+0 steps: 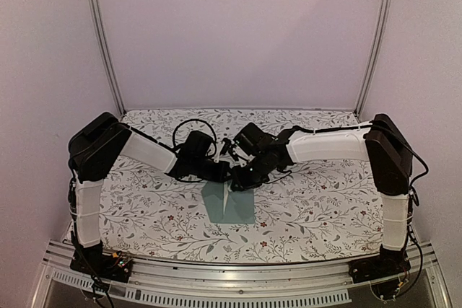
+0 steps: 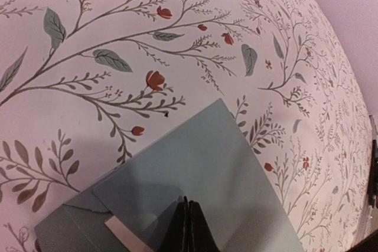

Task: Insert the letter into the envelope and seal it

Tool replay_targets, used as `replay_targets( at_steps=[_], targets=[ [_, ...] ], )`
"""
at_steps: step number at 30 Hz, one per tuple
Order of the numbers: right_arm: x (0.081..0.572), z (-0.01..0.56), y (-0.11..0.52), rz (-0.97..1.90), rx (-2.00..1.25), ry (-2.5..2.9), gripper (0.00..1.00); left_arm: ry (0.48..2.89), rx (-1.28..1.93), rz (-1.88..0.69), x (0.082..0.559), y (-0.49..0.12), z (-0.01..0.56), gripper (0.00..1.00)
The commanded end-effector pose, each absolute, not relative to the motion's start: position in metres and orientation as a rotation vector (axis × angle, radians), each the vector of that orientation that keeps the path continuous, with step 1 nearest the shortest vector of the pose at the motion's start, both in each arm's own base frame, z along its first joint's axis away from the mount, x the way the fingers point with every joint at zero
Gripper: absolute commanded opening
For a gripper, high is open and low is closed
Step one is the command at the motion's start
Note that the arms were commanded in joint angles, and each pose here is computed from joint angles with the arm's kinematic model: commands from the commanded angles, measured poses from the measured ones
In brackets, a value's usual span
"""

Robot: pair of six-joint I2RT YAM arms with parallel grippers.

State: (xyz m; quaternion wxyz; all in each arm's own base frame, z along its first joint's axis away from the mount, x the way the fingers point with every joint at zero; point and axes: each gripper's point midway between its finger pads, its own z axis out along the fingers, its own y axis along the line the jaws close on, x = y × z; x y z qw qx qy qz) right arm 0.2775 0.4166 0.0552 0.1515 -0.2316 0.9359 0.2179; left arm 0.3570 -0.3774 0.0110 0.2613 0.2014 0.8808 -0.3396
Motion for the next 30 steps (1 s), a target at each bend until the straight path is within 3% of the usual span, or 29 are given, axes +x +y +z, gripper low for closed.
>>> replay_targets(
  at_steps=[1, 17, 30],
  targets=[
    [0.273, 0.028, 0.408, 0.464, -0.75, 2.798, 0.0, 2.468, 0.555, -0.912, 0.339, -0.372, -0.02, 0.0],
    [0.304, 0.012, 0.395, 0.239, -0.716, 2.846, 0.0, 2.468, 0.571, -0.943, 0.333, -0.373, -0.029, 0.0],
    [0.269, 0.003, 0.403, 0.209, -0.933, 2.905, 0.0, 2.461, 0.565, -0.944, 0.334, -0.374, -0.03, 0.0]
  ],
)
